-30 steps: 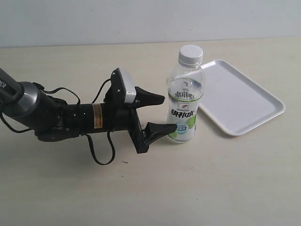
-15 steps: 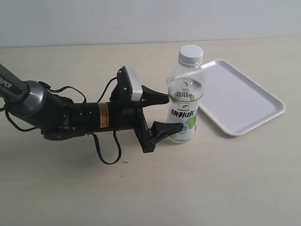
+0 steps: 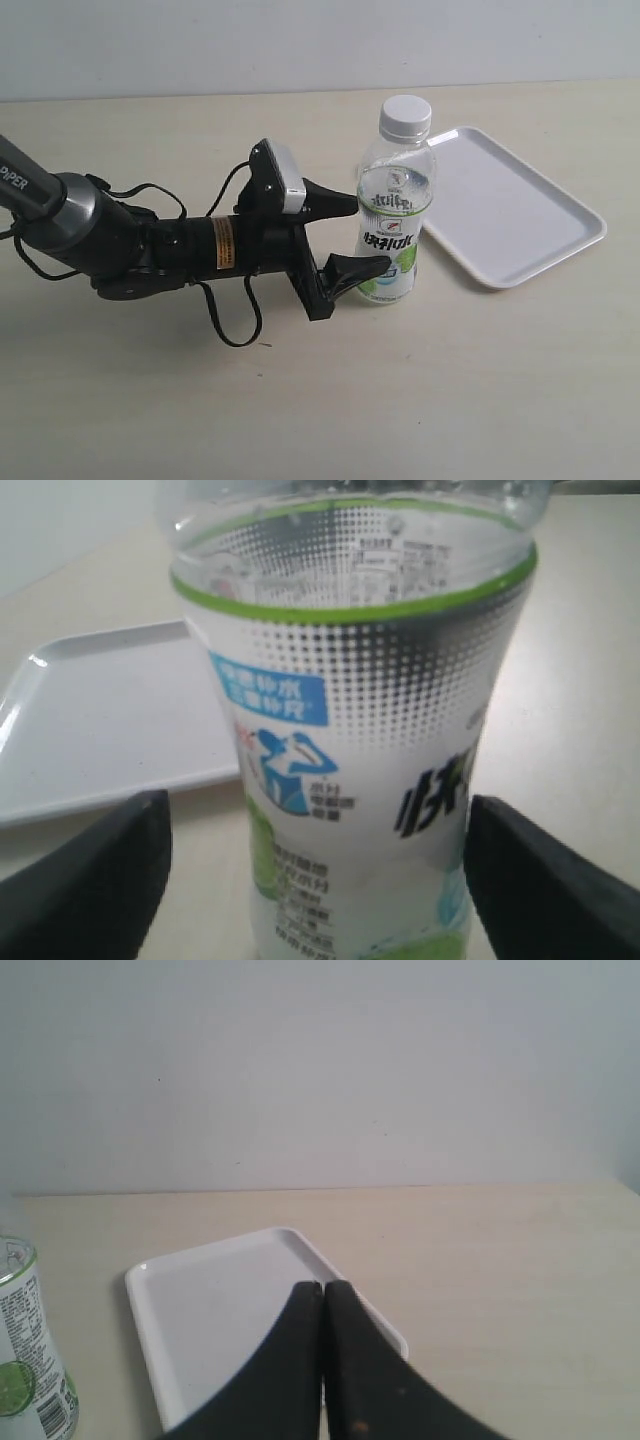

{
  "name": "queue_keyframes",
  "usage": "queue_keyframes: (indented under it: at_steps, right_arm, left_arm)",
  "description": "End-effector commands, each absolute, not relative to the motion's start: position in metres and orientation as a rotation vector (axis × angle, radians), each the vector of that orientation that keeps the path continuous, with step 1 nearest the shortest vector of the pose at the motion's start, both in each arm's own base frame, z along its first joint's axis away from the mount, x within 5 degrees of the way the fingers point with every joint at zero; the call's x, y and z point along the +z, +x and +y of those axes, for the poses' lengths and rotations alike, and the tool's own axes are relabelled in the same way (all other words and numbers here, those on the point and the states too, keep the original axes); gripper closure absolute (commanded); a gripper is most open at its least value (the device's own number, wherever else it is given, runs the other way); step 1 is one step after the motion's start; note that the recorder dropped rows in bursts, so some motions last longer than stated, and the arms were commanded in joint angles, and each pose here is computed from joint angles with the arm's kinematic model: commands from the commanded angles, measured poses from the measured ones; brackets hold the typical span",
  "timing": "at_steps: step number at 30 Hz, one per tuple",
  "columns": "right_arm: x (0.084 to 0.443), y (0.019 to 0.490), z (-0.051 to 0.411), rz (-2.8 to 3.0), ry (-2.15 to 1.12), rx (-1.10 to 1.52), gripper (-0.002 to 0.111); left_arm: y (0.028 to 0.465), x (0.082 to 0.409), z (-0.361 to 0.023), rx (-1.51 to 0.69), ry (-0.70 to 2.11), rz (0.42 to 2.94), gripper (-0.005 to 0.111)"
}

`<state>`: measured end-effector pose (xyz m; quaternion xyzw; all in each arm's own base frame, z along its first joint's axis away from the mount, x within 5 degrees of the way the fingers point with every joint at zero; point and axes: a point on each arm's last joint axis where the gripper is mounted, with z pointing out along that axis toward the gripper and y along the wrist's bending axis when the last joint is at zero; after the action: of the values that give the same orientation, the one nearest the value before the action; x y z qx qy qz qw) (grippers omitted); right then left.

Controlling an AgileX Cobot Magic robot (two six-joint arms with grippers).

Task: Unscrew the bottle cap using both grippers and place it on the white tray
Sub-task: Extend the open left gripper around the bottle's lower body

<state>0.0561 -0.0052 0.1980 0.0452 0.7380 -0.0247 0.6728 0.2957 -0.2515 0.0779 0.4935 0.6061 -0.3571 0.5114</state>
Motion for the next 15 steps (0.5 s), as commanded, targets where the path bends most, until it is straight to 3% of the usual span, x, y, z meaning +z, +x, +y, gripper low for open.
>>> queue_keyframes:
  at_steps: [1, 6, 15]
  right_arm:
    - [0.1970, 0.0558, -0.0056, 1.659, 0.105, -0.065, 0.108]
    - [0.1970, 0.0558, -0.0056, 1.659, 0.105, -0.065, 0.108]
    - [0.1970, 0.0558, -0.0056, 1.659, 0.104, -0.067, 0.108]
  left_arm:
    - [0.2981, 0.0798, -0.2526, -0.845, 1.175, 1.458, 0.022]
    - [0.2990, 0.0782, -0.2519, -0.830, 1.176, 1.478, 0.008]
    - [0.2930, 0.0787, -0.2605, -0.844, 1.175, 1.474, 0.007]
